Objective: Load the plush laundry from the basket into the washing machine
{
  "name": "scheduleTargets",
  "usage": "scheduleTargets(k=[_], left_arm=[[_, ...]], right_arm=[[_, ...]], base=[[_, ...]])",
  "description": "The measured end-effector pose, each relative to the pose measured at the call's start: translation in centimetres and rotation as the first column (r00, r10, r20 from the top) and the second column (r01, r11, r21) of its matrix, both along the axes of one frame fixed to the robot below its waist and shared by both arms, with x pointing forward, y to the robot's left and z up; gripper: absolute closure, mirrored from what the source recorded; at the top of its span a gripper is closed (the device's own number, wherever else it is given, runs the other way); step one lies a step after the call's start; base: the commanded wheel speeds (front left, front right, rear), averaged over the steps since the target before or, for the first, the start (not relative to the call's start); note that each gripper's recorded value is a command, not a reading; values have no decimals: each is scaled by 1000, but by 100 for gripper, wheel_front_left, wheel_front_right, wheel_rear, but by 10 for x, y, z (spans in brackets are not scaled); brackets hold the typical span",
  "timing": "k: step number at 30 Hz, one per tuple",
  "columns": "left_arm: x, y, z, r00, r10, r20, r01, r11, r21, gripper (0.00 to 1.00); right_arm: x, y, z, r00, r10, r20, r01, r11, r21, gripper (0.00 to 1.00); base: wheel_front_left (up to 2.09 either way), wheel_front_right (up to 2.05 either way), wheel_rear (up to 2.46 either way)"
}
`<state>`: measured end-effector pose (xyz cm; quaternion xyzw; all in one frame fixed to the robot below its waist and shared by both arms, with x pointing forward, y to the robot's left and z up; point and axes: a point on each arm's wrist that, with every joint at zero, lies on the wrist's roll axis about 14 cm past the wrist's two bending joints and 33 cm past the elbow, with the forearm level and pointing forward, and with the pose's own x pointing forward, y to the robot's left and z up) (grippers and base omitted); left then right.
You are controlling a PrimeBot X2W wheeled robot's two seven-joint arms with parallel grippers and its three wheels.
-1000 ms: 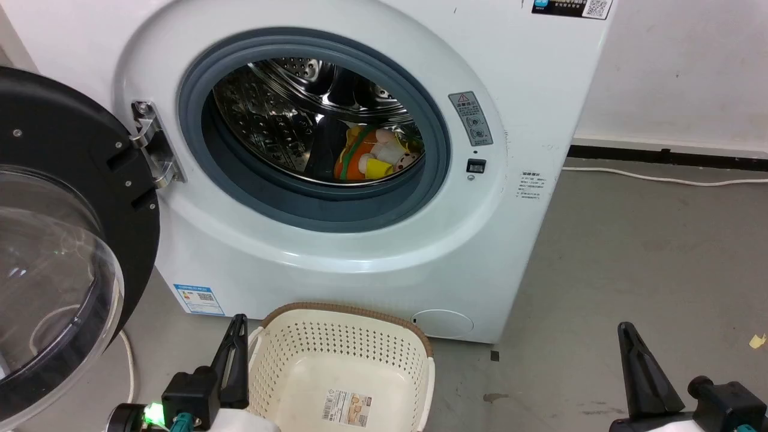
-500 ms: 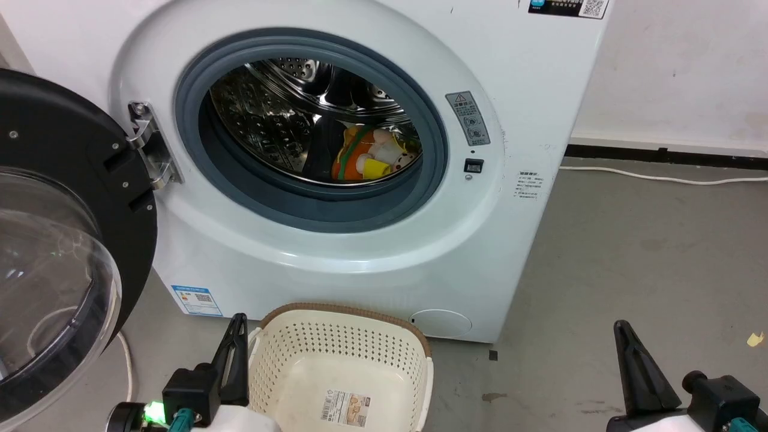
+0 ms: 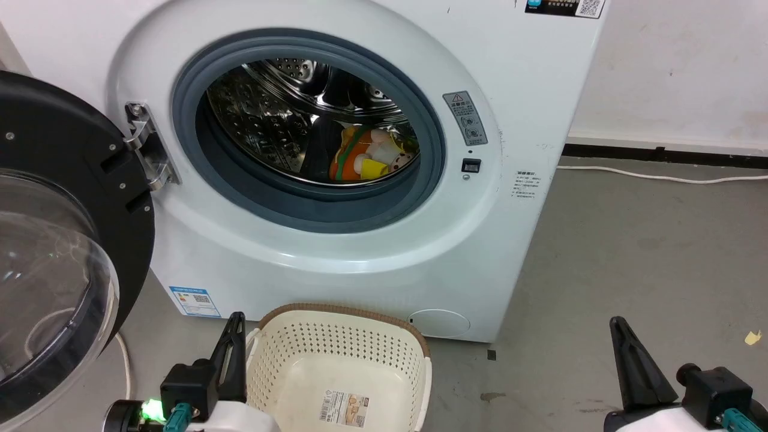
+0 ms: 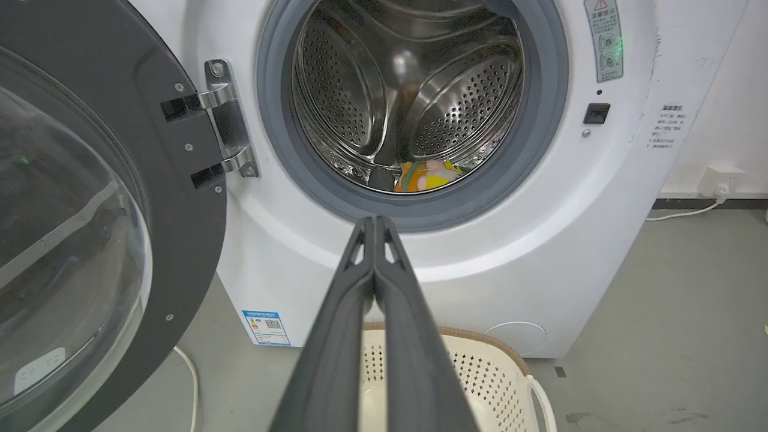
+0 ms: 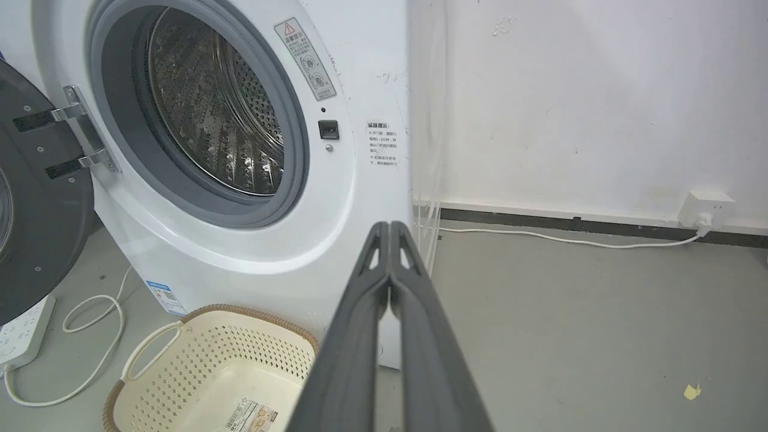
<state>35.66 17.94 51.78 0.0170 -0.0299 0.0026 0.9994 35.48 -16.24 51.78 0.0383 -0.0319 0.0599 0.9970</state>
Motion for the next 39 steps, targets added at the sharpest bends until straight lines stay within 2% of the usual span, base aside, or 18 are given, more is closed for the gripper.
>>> scheduleTargets(k=[39], left_arm=[[7,-2,3,999,-5,-35,5,1000,3,100]], right_arm=[[7,2,2,999,7,-35,-9,998,-59,100]], base=[[0,0,0]])
